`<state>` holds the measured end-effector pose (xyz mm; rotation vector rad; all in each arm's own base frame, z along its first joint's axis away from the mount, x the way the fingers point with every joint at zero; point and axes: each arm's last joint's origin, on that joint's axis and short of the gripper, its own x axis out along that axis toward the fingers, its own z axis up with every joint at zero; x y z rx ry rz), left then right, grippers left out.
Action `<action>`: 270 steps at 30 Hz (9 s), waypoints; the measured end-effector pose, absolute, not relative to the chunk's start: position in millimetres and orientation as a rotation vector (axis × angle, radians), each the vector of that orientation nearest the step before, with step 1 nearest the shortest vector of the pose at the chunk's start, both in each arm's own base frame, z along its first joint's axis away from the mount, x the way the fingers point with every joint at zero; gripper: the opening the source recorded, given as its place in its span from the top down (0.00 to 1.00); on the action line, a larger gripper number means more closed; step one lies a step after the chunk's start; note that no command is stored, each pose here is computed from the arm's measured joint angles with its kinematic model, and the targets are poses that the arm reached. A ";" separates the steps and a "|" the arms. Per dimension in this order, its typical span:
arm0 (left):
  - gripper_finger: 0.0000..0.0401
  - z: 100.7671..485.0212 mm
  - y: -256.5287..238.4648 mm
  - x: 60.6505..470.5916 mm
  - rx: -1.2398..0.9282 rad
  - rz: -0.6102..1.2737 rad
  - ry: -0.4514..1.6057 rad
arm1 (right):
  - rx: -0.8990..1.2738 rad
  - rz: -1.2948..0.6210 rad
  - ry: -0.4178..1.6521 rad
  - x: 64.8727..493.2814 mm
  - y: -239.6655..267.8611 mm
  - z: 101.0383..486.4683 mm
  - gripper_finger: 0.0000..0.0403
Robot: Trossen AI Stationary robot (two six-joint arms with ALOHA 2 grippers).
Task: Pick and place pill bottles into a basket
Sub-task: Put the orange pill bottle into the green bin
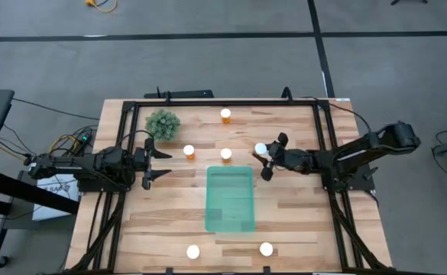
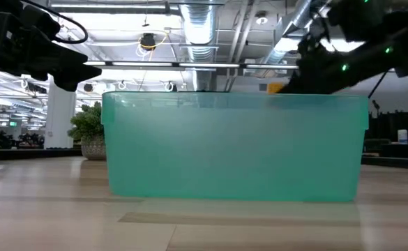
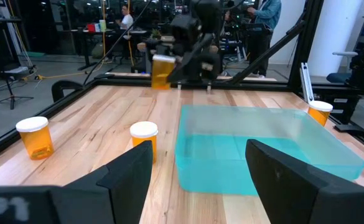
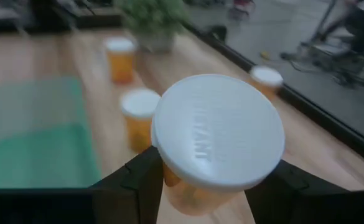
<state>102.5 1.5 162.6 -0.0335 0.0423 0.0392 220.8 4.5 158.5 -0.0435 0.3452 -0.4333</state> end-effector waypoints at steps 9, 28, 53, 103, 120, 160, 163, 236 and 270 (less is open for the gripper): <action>0.38 162.7 1.5 102.5 -0.033 0.039 0.042 | -0.045 -0.233 0.242 234.6 42.2 189.7 0.56; 0.38 162.7 1.5 102.5 -0.033 0.039 0.042 | -0.008 -0.175 0.406 274.6 63.9 128.4 0.54; 0.38 162.8 1.5 102.4 -0.034 0.039 0.041 | -0.118 -0.058 0.549 315.8 68.7 125.7 0.52; 0.38 162.7 1.5 102.5 -0.034 0.039 0.042 | -0.070 0.059 0.512 345.6 54.7 146.1 0.46; 0.38 162.8 1.5 102.4 -0.033 0.040 0.041 | -0.063 0.067 0.538 361.6 57.7 117.9 0.52; 0.38 162.6 1.5 102.5 -0.033 0.039 0.042 | -0.115 0.081 0.482 384.2 59.3 125.8 0.38; 0.38 162.7 1.5 102.5 -0.033 0.039 0.042 | -0.122 0.078 0.471 383.1 59.0 134.4 0.38; 0.38 162.8 1.5 102.4 -0.033 0.039 0.041 | 0.060 0.187 0.783 178.1 249.2 120.6 0.38; 0.38 162.6 1.5 102.5 -0.033 0.040 0.042 | 0.081 0.309 0.722 208.8 243.0 124.5 0.38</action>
